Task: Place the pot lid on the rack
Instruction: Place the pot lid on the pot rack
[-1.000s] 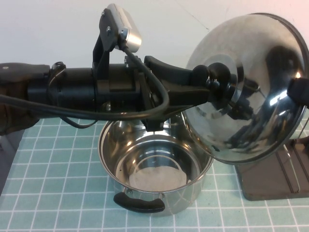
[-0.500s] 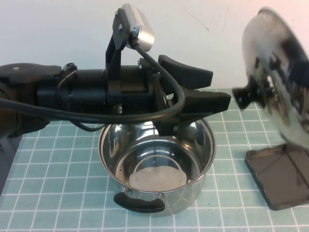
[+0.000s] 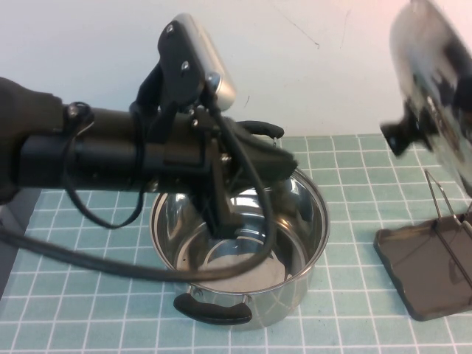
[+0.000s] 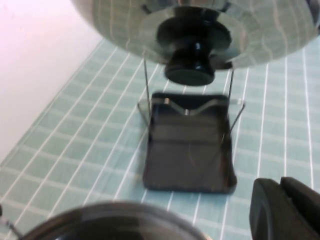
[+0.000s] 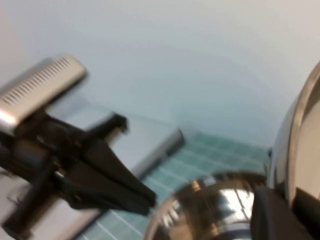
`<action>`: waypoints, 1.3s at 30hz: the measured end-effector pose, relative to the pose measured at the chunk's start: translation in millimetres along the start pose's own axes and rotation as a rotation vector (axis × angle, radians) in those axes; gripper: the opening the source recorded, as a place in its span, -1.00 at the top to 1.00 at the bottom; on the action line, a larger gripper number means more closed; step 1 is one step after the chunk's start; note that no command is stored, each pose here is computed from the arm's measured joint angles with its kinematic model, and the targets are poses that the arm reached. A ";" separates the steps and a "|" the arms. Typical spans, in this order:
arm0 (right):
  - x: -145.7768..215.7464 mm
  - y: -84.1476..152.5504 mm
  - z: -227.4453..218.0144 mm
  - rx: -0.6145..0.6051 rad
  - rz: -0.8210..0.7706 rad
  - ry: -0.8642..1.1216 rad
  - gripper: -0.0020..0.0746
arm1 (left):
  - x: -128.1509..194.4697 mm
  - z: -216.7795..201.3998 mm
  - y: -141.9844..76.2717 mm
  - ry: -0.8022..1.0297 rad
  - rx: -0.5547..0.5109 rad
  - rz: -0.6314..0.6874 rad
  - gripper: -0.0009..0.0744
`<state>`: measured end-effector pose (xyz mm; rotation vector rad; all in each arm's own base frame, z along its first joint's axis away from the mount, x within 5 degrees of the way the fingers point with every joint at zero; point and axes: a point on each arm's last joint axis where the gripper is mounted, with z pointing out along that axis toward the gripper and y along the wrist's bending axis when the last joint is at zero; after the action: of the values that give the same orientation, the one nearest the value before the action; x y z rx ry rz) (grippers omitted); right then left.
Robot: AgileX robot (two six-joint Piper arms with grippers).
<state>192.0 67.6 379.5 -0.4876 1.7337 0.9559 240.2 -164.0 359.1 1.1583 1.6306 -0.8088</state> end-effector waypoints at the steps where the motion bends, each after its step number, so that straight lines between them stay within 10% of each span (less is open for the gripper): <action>1: 2.6 -1.9 -0.5 0.017 0.000 0.029 0.88 | 0.7 -2.4 -1.3 0.024 -0.007 0.008 0.97; 27: 37.3 -71.1 13.1 0.254 0.184 0.277 0.86 | 2.4 -9.9 -6.0 0.092 -0.022 0.003 0.97; 39: 44.0 -74.3 10.7 0.293 0.199 0.327 0.38 | 2.4 -9.9 -6.5 0.091 -0.016 0.000 0.97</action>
<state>235.2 37.0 310.4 -0.2929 2.2102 0.7687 230.7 -156.7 360.1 1.1991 1.7089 -0.7513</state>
